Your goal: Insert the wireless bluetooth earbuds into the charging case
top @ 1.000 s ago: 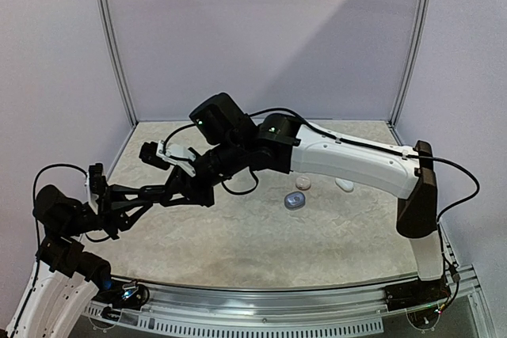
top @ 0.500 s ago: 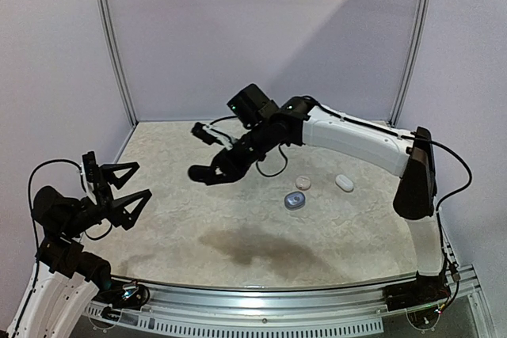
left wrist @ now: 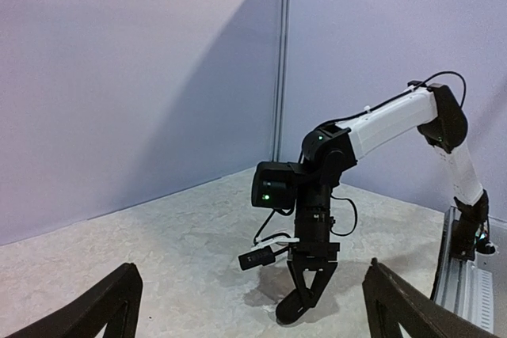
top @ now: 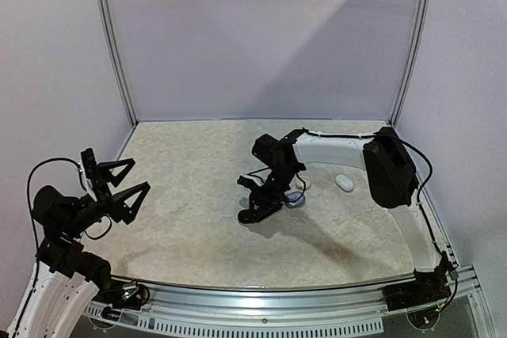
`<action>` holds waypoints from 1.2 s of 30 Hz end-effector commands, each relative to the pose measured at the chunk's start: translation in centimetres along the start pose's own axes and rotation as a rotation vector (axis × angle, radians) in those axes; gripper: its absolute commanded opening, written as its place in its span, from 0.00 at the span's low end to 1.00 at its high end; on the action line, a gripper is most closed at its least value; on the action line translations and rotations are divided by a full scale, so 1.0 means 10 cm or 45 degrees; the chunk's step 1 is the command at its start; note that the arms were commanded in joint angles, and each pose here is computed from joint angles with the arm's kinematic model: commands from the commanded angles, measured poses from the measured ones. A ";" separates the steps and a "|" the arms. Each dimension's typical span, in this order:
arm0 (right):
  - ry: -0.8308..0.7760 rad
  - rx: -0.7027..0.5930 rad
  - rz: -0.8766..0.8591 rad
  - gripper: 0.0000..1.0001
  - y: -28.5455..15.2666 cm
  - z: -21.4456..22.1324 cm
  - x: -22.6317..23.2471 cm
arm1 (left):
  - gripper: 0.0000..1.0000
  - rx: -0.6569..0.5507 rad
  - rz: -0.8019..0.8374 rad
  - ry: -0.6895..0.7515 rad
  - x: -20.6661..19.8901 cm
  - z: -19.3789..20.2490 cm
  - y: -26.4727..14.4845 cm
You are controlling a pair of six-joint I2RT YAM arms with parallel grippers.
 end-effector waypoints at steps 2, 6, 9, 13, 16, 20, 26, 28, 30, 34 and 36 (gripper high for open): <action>0.043 0.012 0.047 0.92 0.01 -0.03 -0.09 | 0.99 0.018 -0.117 0.003 0.13 -0.02 -0.01; -0.012 -0.064 0.136 0.99 -0.20 -0.11 -0.02 | 0.99 0.031 -0.152 -0.005 0.17 0.00 0.00; -0.088 -0.187 0.218 0.99 -0.52 -0.24 0.14 | 0.99 0.041 -0.176 -0.005 0.21 0.01 0.00; -0.147 -0.462 0.373 0.99 -1.08 -0.44 0.22 | 0.99 0.062 -0.302 -0.008 0.35 0.05 -0.02; -0.041 -0.817 0.612 0.99 -1.69 -0.56 -0.03 | 0.99 0.101 -0.519 -0.014 0.57 0.11 -0.09; 0.184 -1.146 0.694 0.99 -2.30 -0.39 -0.58 | 0.99 0.199 -0.952 -0.021 0.96 0.25 -0.32; 0.742 -1.659 1.081 0.99 -3.04 0.50 -1.64 | 0.99 0.329 -1.191 -0.019 1.18 0.43 -0.50; 0.860 -1.784 1.248 0.99 -3.20 0.84 -1.76 | 0.99 0.346 -1.160 -0.035 1.19 0.47 -0.47; 0.929 -1.819 1.405 0.99 -3.24 1.09 -1.85 | 0.99 0.367 -1.121 -0.060 1.19 0.52 -0.43; 0.991 -1.800 1.573 0.99 -3.19 1.37 -1.96 | 0.99 0.431 -1.072 -0.100 1.21 0.65 -0.38; 0.998 -1.818 1.588 0.99 -3.13 1.45 -2.00 | 0.99 0.460 -1.071 -0.115 1.22 0.70 -0.38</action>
Point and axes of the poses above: each gripper's point midway between its finger pads, its own y axis out along the fingers, its own x axis along the line the jaws close on, z = x × y, the point moved 5 cm from there along -y, back along the fingers, and after that the axes turned 7 degrees about y, right-handed, at the moved point
